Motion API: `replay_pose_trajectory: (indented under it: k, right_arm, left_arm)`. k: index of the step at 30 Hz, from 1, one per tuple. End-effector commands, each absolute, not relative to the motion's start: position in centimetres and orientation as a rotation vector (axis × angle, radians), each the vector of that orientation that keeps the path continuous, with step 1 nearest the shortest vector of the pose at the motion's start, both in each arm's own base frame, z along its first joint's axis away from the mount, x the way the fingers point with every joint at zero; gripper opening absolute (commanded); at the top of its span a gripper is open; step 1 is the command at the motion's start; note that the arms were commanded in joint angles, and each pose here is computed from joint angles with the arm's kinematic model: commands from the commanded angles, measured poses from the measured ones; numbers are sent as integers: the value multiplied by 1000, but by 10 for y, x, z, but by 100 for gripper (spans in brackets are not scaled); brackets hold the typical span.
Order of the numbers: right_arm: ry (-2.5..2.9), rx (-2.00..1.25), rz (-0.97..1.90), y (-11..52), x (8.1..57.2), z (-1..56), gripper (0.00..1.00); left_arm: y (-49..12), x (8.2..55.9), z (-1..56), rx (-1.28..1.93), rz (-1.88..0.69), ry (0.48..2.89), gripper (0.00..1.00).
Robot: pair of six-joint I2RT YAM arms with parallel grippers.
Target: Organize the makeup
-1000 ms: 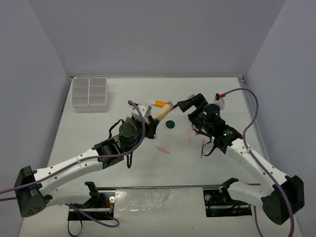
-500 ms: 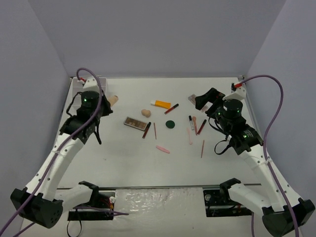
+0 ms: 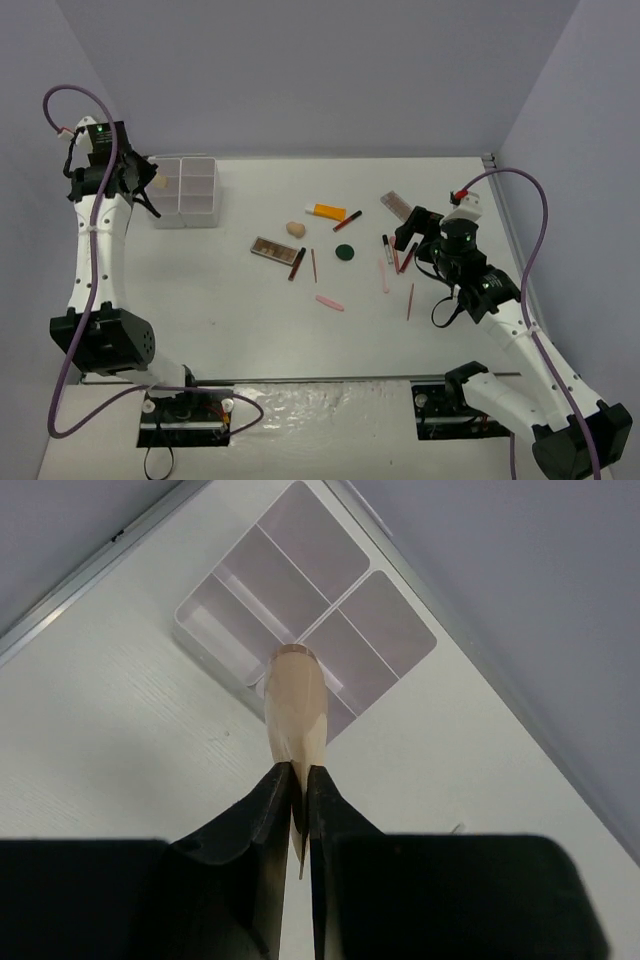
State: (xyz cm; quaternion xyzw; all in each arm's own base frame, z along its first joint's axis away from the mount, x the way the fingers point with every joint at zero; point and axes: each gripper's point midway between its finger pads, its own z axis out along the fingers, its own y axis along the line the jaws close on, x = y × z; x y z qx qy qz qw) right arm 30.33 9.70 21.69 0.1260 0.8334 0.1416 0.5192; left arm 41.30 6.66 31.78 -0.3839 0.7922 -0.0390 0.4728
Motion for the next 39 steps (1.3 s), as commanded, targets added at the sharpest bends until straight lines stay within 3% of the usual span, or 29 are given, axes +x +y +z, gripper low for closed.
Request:
replay_pose_trajectory:
  k: [1, 16, 39]
  right_arm:
    - [1953, 250, 339, 97, 306, 224, 100]
    - [1982, 244, 363, 101, 301, 211, 100]
    - [2001, 247, 370, 102, 297, 200, 100]
  left_arm:
    - [87, 446, 359, -1120, -223, 1762, 0]
    - [110, 517, 324, -1316, -342, 1721, 0]
    - [120, 531, 317, -1341, -332, 1672, 0]
